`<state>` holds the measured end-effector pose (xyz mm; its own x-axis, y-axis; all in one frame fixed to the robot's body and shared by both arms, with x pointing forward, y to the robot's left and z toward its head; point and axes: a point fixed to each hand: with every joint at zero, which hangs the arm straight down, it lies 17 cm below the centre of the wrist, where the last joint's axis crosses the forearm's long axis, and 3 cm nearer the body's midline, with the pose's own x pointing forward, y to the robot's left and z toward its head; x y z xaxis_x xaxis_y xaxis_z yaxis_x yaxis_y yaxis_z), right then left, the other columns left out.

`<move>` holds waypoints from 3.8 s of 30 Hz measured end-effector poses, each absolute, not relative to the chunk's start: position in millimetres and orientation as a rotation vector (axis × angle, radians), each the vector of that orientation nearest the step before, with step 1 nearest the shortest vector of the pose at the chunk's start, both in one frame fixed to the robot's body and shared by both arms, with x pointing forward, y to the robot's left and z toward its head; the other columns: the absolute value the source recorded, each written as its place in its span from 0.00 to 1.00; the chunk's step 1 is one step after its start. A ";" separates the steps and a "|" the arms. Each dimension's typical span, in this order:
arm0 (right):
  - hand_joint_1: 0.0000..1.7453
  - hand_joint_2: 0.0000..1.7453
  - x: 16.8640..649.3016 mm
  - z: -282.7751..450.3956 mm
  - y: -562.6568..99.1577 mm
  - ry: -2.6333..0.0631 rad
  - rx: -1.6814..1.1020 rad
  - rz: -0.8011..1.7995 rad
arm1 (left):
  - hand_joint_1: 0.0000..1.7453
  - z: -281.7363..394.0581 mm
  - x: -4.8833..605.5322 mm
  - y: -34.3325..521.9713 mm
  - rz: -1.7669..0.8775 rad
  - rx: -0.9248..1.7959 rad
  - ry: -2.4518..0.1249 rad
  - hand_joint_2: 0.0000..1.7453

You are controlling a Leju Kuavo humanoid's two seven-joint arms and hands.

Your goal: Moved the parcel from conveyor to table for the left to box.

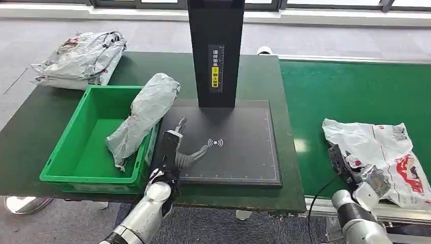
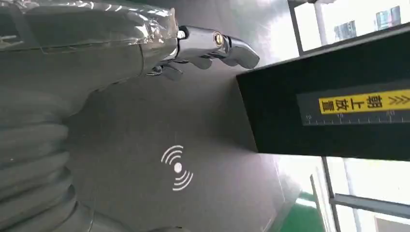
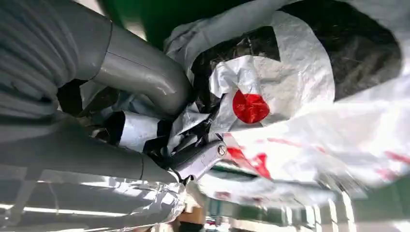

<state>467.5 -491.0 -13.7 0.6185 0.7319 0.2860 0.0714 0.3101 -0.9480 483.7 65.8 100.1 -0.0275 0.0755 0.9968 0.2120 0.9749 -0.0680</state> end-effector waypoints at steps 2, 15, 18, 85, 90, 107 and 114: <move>1.00 1.00 484.1 7.2 -477.8 -0.963 -1.188 0.462 | 0.00 100.3 484.2 67.7 -0.107 -0.220 -1.601 1.00; 1.00 1.00 528.1 166.4 -239.6 -1.778 -0.916 0.516 | 0.00 120.4 491.0 65.9 -0.136 -0.193 -1.663 1.00; 1.00 1.00 518.2 173.4 -187.9 -1.860 -0.770 0.565 | 0.00 124.5 494.0 65.5 -0.136 -0.190 -1.675 1.00; 0.00 1.00 454.4 188.5 -143.6 -2.031 0.022 0.023 | 0.00 143.6 474.5 25.0 -0.462 -0.130 -1.829 1.00; 0.00 1.00 460.0 190.0 -159.8 -1.996 0.085 -0.060 | 0.00 112.5 453.6 -4.1 -0.724 -0.097 -1.789 1.00; 0.00 1.00 461.6 183.3 -164.9 -1.932 0.195 -0.124 | 0.00 87.9 444.6 -14.2 -0.910 -0.042 -1.755 1.00; 0.00 1.00 459.3 184.3 -167.4 -1.939 0.280 -0.136 | 0.00 54.2 424.6 -28.1 -1.234 0.036 -1.701 1.00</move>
